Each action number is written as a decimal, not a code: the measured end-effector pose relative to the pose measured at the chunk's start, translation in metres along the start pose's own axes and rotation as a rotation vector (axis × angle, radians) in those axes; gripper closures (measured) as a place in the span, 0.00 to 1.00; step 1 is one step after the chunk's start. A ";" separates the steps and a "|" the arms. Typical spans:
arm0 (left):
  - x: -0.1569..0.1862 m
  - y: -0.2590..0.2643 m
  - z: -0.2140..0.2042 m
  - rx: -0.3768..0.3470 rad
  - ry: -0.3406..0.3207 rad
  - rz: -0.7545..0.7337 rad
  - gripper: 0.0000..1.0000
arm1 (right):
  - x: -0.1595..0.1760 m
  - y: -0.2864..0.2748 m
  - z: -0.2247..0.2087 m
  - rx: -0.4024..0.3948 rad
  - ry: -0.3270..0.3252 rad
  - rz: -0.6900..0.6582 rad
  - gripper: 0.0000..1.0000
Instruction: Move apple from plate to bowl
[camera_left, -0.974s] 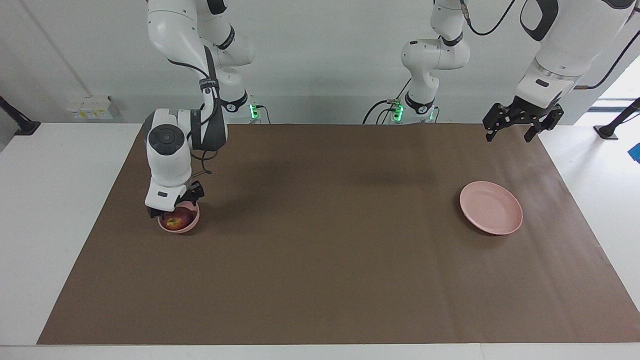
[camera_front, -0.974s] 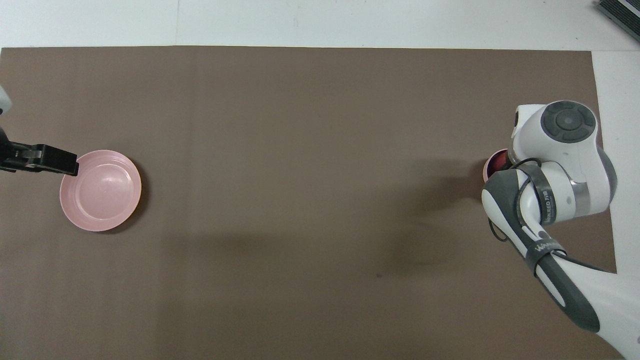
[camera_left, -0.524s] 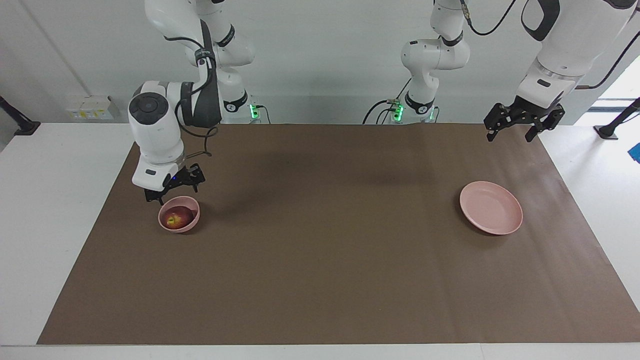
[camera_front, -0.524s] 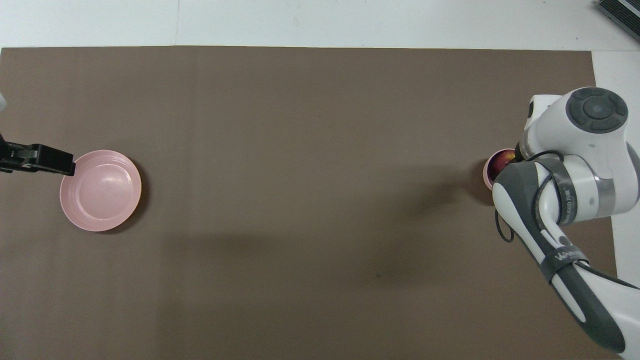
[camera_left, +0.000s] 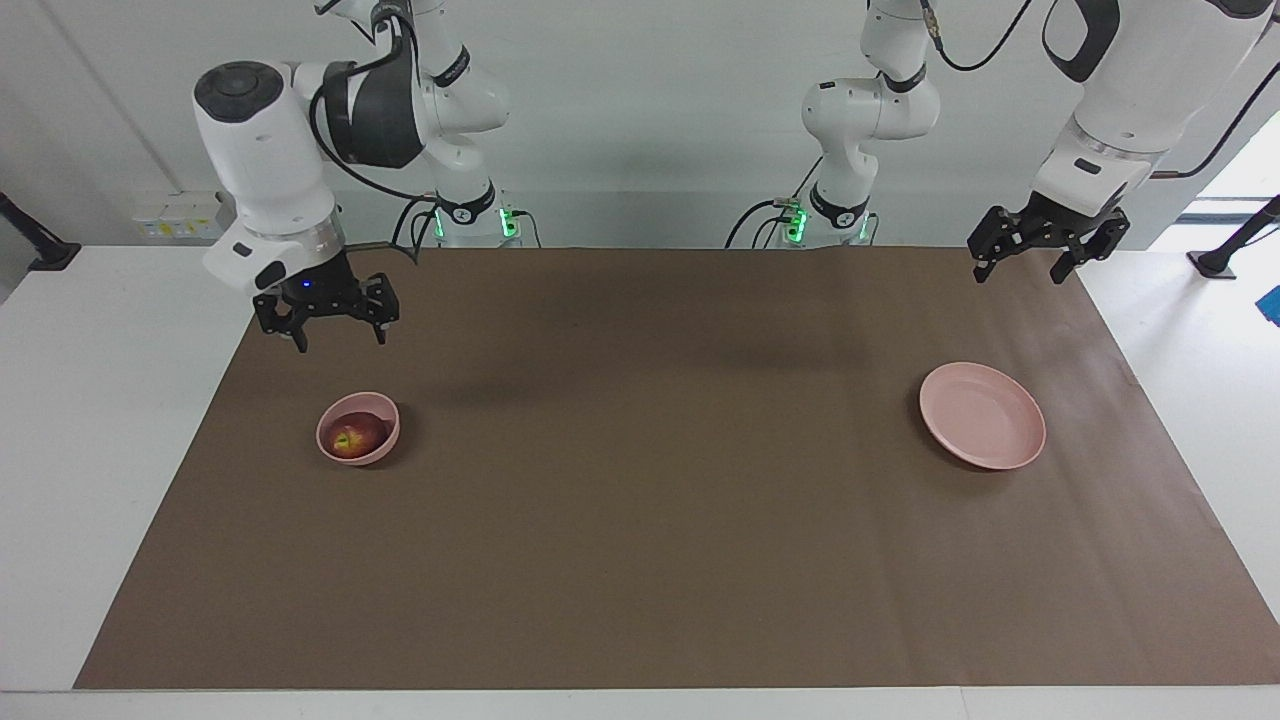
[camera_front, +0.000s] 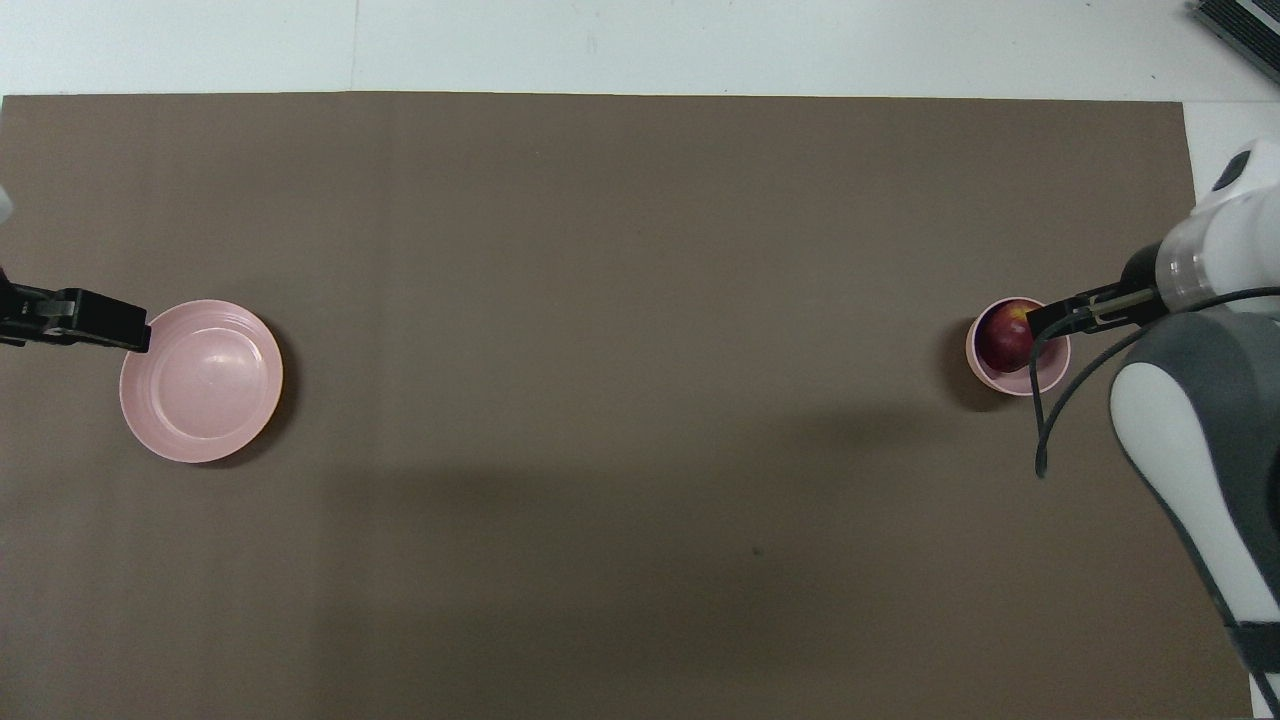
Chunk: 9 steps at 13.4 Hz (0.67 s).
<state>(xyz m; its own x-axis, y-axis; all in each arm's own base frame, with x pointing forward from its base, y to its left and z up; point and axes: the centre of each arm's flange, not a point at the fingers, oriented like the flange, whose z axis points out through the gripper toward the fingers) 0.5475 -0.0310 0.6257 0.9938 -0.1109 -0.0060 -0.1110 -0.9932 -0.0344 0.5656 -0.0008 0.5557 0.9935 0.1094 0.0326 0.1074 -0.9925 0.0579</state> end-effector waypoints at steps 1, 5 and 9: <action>0.000 0.000 0.000 0.000 0.000 0.000 0.00 | -0.008 0.002 -0.018 0.014 -0.013 0.041 0.00; 0.000 0.003 -0.001 -0.025 0.003 -0.002 0.00 | -0.031 0.013 -0.093 0.057 -0.050 0.089 0.00; -0.001 -0.003 -0.007 -0.048 0.017 -0.022 0.00 | -0.045 0.019 -0.132 0.085 -0.020 0.103 0.00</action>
<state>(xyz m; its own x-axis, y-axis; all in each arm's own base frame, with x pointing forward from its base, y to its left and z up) 0.5464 -0.0281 0.6332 0.9959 -0.0895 0.0112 -0.0896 -0.9959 0.0134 0.5173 -0.0173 0.6871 0.9999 0.0068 0.0141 0.0073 -0.9995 -0.0298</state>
